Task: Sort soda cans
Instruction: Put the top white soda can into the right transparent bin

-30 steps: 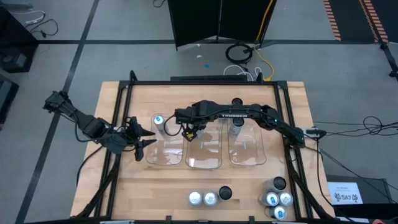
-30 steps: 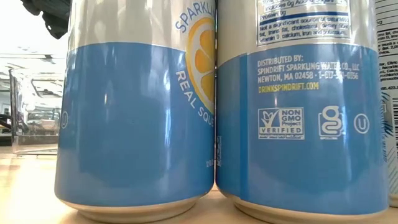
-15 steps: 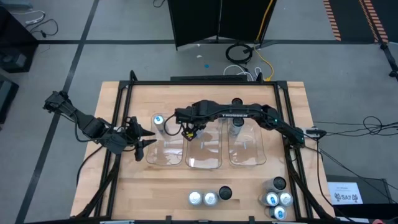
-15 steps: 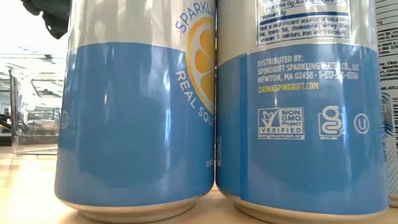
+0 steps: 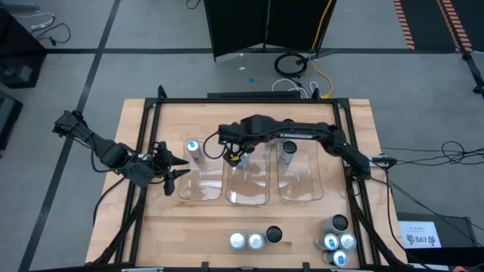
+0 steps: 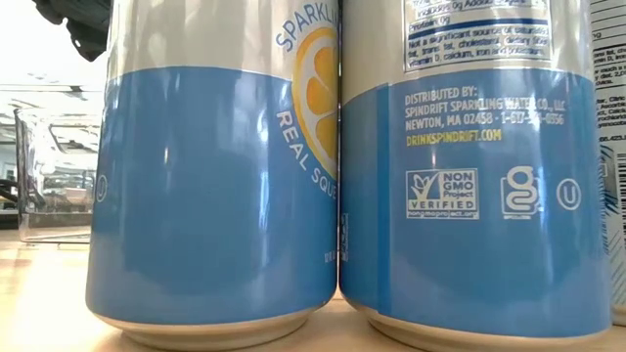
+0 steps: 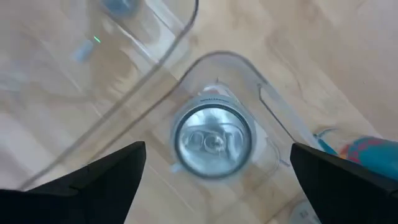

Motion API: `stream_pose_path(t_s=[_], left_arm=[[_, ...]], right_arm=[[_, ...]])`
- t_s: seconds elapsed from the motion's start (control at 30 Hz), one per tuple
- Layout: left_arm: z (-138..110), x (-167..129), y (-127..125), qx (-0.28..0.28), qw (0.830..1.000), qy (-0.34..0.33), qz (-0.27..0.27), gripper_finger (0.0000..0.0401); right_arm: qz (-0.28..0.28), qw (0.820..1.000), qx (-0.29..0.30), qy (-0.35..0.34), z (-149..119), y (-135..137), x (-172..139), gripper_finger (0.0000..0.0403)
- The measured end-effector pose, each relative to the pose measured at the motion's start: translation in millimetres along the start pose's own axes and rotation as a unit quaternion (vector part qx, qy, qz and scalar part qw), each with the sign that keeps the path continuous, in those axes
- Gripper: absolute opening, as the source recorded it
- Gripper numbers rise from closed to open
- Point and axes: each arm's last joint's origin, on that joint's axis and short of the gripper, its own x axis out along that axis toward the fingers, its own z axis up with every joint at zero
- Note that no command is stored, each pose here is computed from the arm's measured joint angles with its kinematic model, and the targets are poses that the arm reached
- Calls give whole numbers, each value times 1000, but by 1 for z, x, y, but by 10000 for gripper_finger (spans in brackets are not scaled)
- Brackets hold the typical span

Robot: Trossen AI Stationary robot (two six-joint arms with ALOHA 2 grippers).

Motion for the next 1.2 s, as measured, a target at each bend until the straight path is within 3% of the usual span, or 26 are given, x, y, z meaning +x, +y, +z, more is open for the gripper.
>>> stream_pose_path(t_s=[0.13, 0.33, 0.43, 0.6, 0.9, 1.2], left_arm=[[0, 0, 0, 0, 1000, 0, 0, 151], [0, 0, 0, 0, 1000, 0, 0, 151], [0, 0, 0, 0, 1000, 0, 0, 151], [0, 0, 0, -1, 1000, -1, 0, 151], [1, 0, 0, -2, 1000, -2, -2, 151], [1, 0, -1, -3, 1000, -4, -3, 151]], right_arm=[[9, 999, 17, -48, -3, -12, -44, 393], [-88, 987, 77, -107, -19, -49, -99, 393], [-94, 982, 118, -110, -18, -69, -111, 393], [-99, 975, 173, -103, 0, -112, -117, 393], [-106, 980, 163, -42, 21, -174, -103, 393], [-124, 987, 103, 25, -11, -196, -81, 393]])
